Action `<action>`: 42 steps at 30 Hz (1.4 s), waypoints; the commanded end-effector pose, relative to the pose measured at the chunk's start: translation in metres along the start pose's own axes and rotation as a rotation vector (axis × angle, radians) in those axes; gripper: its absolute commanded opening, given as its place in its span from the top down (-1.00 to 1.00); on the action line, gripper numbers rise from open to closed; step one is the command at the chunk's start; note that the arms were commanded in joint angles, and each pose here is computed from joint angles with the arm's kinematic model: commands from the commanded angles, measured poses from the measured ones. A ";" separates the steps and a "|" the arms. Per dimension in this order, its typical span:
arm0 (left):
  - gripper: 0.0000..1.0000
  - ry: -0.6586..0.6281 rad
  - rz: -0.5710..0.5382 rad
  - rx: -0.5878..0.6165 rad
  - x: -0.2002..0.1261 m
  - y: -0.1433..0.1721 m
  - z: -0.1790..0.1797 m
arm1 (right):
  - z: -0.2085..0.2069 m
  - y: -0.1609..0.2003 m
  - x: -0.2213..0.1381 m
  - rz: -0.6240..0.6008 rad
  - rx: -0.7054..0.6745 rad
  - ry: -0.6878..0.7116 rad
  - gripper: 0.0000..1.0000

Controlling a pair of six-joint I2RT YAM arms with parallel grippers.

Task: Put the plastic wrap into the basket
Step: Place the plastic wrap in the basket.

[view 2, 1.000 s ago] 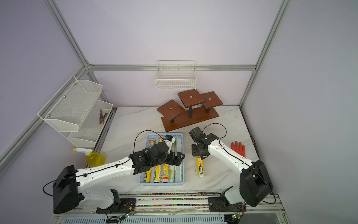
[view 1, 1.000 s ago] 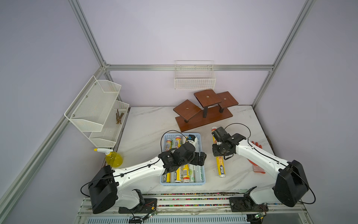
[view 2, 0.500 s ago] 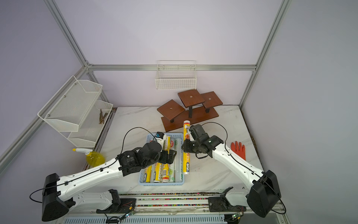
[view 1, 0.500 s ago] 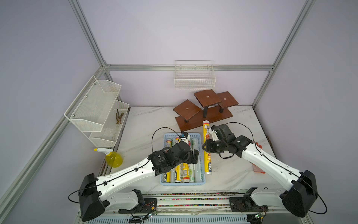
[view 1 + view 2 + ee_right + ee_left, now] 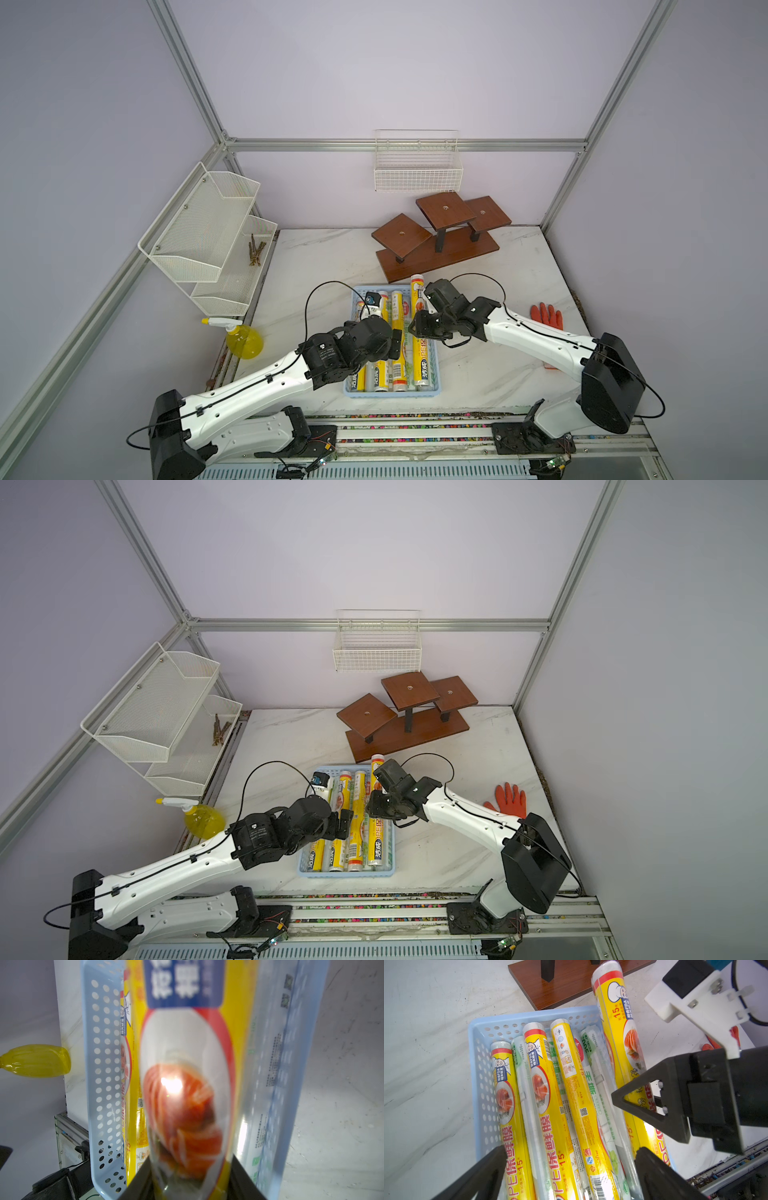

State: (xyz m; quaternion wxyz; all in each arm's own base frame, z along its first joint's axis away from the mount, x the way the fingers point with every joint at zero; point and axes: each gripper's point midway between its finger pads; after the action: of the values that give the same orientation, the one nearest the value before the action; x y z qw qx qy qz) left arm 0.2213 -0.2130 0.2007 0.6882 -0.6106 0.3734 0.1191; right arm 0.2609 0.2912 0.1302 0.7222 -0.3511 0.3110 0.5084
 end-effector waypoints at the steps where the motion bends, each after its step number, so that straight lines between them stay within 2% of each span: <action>1: -0.99 -0.014 -0.053 -0.040 -0.005 -0.009 0.005 | 0.009 -0.006 0.000 -0.042 0.012 -0.038 0.22; 17: -1.00 0.004 -0.045 -0.030 0.004 -0.008 -0.003 | -0.016 0.003 0.028 0.016 -0.008 0.060 0.19; 23: -1.00 0.003 -0.045 -0.030 0.004 -0.007 -0.003 | -0.020 0.008 0.037 0.044 -0.013 0.085 0.12; 42: -1.00 0.012 -0.046 -0.037 0.005 -0.007 -0.005 | -0.032 0.006 0.033 0.012 -0.009 0.141 -0.02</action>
State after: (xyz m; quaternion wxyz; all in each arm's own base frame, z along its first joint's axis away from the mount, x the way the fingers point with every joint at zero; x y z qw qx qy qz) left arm 0.2249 -0.2157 0.1965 0.6854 -0.6186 0.3661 0.1165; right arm 0.2623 0.2874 0.0827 0.6981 -0.3732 0.3594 0.4942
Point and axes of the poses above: each gripper's point midway between its finger pads, its own x axis out along the fingers, its own z axis along the line the jaws close on, y = z × x, and after that the axes turned 11 degrees about x, right-handed
